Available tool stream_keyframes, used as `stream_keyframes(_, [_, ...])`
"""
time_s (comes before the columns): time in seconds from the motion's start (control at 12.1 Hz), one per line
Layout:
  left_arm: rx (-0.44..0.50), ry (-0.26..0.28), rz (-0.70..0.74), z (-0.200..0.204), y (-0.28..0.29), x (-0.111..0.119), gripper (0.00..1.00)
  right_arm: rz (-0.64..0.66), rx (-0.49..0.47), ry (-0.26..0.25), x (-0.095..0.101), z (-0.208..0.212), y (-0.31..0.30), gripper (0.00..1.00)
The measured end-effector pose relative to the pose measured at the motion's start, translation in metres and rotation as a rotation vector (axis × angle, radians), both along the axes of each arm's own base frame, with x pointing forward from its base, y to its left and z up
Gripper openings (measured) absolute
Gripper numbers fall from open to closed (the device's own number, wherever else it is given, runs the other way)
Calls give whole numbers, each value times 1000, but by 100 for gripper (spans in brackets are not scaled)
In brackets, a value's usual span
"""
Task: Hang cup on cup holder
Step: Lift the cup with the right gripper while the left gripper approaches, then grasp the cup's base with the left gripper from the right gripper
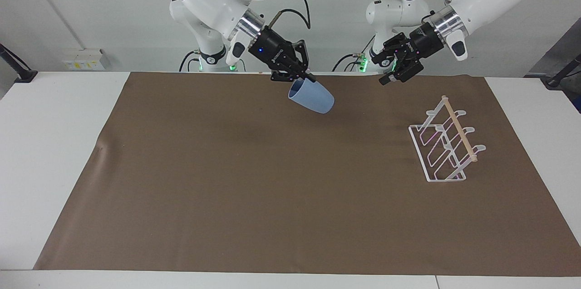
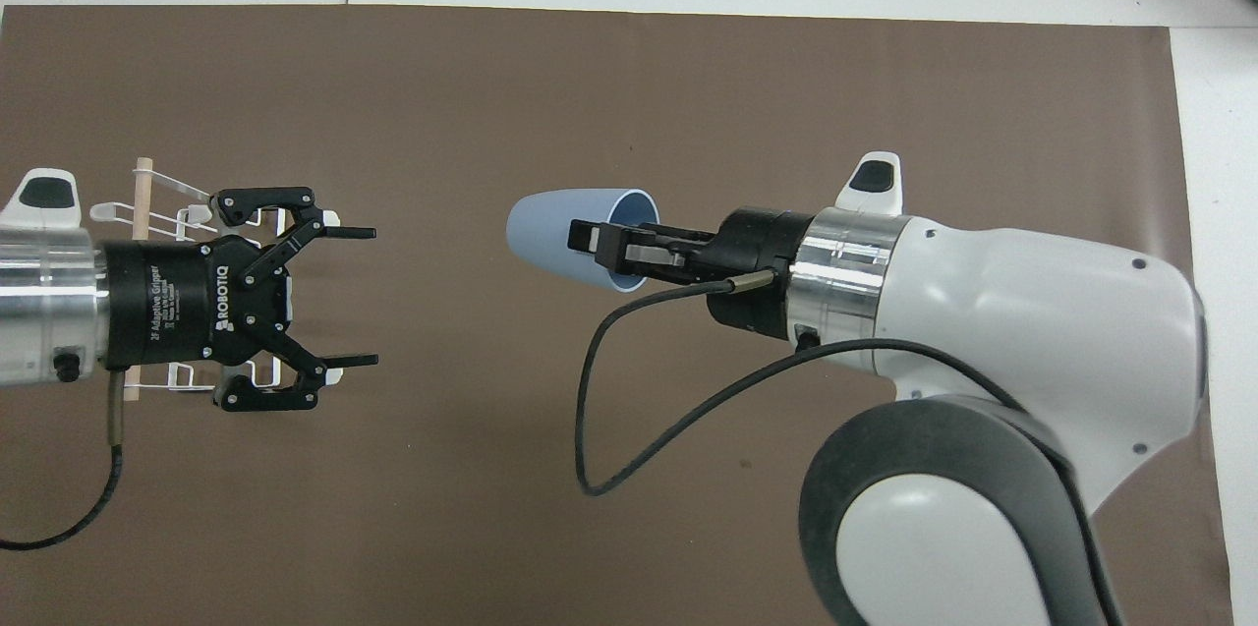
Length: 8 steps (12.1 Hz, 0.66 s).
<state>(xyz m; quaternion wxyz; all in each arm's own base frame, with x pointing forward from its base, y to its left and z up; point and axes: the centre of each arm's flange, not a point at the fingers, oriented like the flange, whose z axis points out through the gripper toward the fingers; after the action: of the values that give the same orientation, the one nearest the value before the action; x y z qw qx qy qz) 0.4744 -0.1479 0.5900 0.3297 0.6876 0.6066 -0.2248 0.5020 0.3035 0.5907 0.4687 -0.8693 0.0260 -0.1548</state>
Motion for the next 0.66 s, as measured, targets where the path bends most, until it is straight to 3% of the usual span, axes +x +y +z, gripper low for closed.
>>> stream_keyframes(0.25, [-80,-62,-24,-7,-16,0,100,-32,54,12,-24,7,39,5])
stream_keyframes(0.66, [-118,-78,-19,-8,-13,2,100,-64,72,6,-35,10,54,5])
